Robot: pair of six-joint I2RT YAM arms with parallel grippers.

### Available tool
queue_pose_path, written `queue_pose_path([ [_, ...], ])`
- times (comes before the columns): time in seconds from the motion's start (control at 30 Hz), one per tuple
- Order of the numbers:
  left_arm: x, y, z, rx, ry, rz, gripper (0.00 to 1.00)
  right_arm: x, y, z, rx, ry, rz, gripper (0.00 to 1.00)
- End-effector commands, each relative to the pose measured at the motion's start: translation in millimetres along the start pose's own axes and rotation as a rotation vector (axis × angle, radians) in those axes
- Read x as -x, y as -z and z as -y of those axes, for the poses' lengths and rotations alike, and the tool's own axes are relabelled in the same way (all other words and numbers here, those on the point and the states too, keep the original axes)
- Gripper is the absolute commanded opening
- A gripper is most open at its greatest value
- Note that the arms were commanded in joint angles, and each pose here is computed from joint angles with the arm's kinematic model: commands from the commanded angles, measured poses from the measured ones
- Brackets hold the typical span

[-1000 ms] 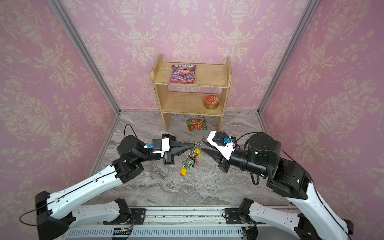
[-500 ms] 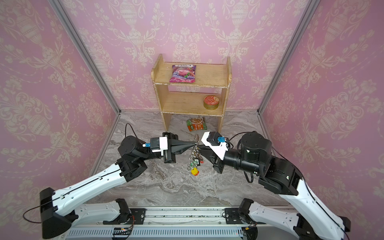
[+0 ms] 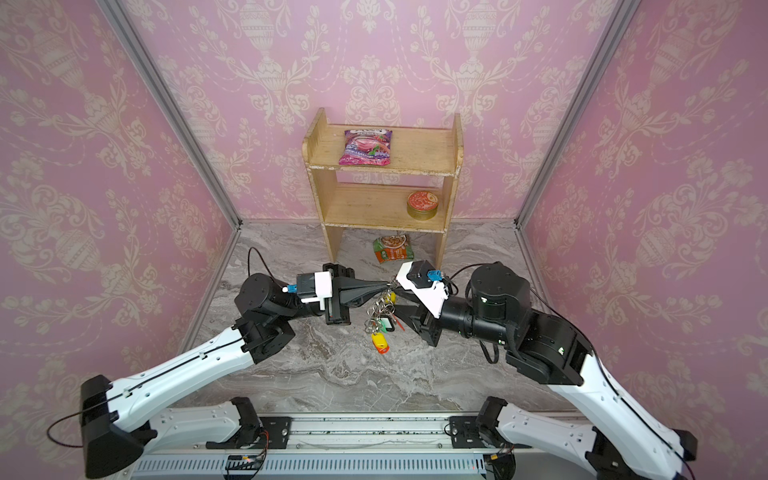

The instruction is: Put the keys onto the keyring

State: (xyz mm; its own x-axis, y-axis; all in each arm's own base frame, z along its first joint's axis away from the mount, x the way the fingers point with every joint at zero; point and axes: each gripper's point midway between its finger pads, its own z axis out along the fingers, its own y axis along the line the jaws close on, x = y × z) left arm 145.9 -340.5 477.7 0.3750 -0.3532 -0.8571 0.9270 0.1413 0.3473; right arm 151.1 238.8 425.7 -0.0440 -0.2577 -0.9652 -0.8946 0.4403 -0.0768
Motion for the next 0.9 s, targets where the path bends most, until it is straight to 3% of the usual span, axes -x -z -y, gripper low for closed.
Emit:
queue_pose_path([
  [0.0, 21.2, 2.7, -0.9, -0.004, -0.022, 0.067, 0.0, 3.1, 3.2, 0.6, -0.002, -0.021, 0.031, 0.33],
  [0.3, 20.6, 3.3, -1.4, 0.001, -0.018, 0.067, 0.0, 6.1, 8.6, 2.3, -0.015, -0.015, 0.049, 0.0],
  [0.87, 18.7, 2.8, -0.4, -0.012, 0.009, 0.059, 0.0, 7.5, 21.3, 9.4, -0.066, 0.058, 0.004, 0.0],
])
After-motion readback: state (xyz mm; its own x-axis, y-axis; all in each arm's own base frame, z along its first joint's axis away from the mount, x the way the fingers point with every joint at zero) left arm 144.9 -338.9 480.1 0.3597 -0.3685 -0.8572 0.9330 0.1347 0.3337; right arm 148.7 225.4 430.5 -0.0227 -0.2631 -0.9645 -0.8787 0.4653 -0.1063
